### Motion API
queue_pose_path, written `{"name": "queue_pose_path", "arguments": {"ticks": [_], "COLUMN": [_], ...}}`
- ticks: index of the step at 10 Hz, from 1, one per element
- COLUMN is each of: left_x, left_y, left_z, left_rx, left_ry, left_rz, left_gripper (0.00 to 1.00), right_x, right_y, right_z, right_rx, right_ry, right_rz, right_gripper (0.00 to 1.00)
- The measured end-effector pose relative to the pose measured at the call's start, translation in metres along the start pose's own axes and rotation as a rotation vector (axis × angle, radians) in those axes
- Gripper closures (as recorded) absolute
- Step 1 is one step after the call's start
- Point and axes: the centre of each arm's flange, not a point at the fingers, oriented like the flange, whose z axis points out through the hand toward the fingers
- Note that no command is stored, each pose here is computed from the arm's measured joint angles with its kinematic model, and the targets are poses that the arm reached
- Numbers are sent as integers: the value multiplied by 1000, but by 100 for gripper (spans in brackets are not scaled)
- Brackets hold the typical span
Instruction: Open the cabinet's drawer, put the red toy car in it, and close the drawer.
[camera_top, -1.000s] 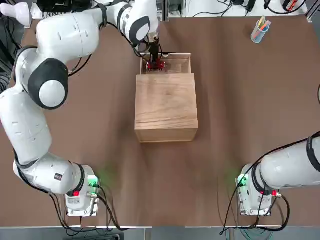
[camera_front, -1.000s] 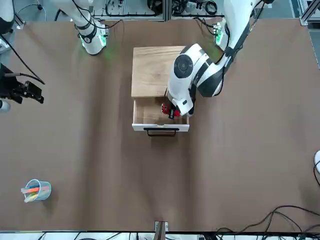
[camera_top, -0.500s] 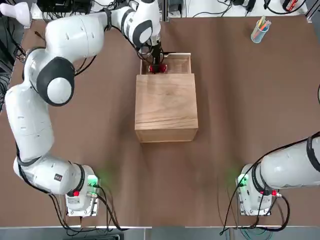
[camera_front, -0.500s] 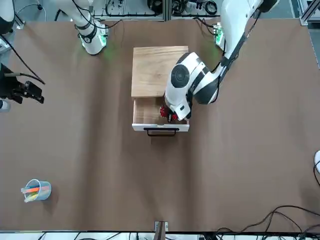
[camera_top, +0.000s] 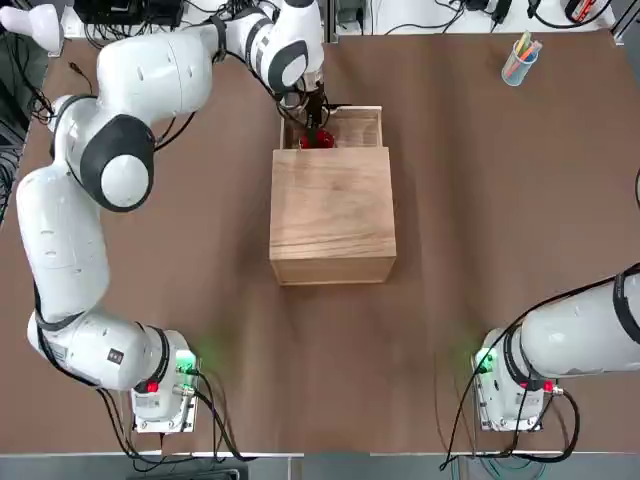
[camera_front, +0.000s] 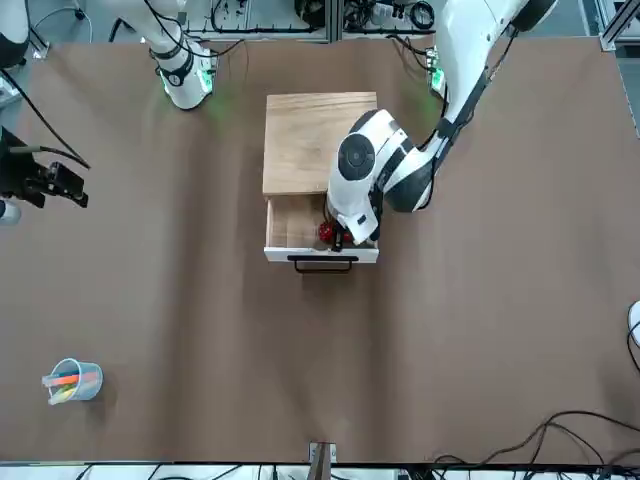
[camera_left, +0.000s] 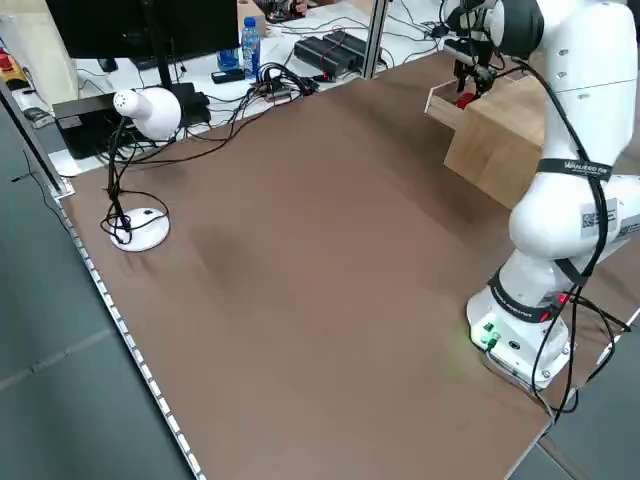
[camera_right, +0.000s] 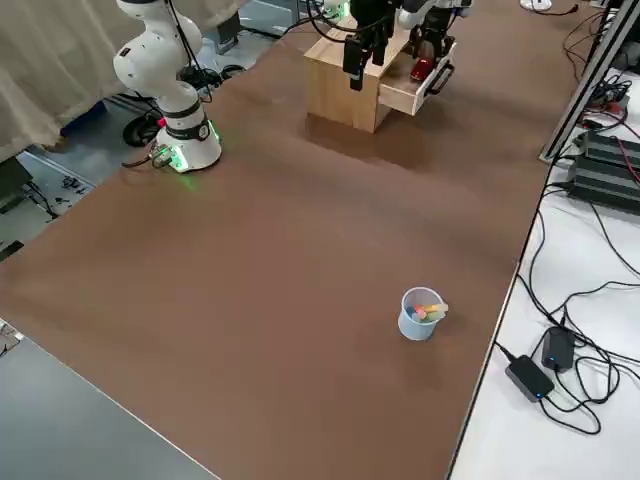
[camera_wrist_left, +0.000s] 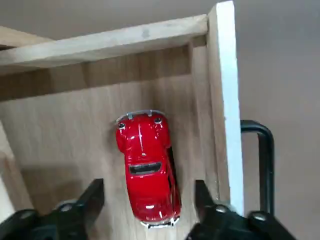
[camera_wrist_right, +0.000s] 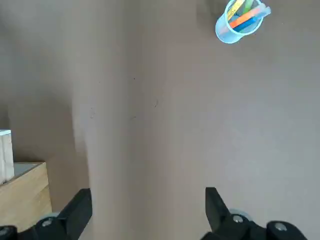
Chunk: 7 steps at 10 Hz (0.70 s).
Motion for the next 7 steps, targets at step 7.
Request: {"name": "queue_pose_path", "arguments": {"ticks": [7], "left_x": [35], "left_y": [-13], "left_z": [-128], "left_rx": [-65], "left_ry": [98], "left_rz": [117], "left_gripper": [0], "right_x": [0], "right_y": [-34], "right_z": [3], "right_rx": [1], "right_ry": [-7], "right_rz": [-58], "right_gripper": [0]}}
